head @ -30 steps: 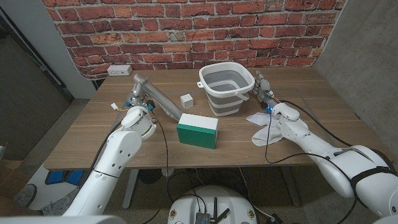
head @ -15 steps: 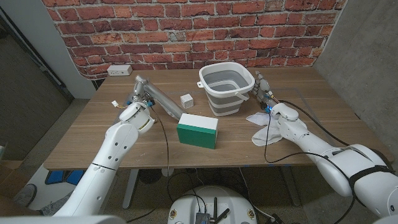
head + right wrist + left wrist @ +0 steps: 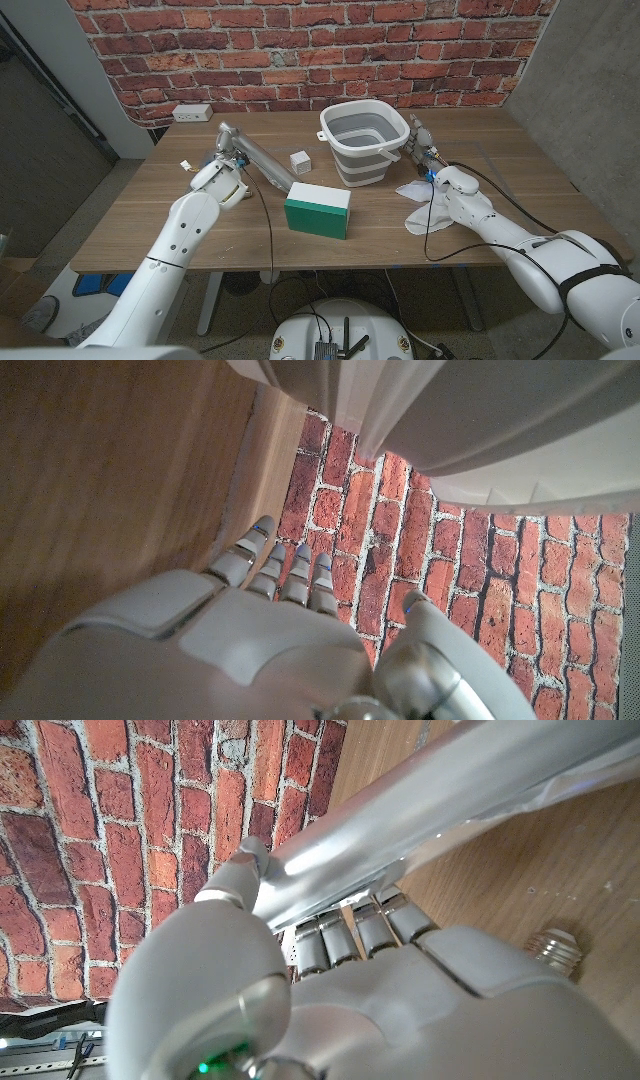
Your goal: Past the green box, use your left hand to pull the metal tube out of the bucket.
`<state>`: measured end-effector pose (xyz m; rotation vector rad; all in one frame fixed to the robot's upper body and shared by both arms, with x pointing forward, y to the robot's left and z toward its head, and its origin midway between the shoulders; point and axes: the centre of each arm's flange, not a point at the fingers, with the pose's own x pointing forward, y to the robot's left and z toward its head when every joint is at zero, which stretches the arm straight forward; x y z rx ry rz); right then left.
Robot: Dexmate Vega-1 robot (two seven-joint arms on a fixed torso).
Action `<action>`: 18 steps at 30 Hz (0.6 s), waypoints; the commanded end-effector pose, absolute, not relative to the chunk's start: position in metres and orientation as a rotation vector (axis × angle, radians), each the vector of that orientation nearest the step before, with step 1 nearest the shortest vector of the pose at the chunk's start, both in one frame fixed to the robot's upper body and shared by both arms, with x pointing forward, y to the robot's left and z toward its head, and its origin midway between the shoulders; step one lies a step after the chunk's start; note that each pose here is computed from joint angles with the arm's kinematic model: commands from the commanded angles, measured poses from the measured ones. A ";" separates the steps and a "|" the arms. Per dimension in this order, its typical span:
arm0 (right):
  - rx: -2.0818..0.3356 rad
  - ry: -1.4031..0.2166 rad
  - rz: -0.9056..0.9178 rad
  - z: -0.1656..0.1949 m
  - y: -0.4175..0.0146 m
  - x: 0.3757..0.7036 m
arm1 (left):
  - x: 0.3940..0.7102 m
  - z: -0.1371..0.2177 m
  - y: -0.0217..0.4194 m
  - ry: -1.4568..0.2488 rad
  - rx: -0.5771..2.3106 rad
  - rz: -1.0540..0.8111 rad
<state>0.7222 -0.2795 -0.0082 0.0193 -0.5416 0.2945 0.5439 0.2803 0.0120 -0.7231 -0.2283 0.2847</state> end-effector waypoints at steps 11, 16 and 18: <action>0.026 -0.533 0.308 -0.013 -0.275 0.723 | 0.537 0.012 0.275 -0.223 -0.848 0.266; 0.025 -0.532 0.313 -0.013 -0.273 0.724 | 0.538 0.013 0.274 -0.234 -0.874 0.241; 0.026 -0.530 0.315 -0.013 -0.273 0.724 | 0.540 0.014 0.274 -0.243 -0.885 0.214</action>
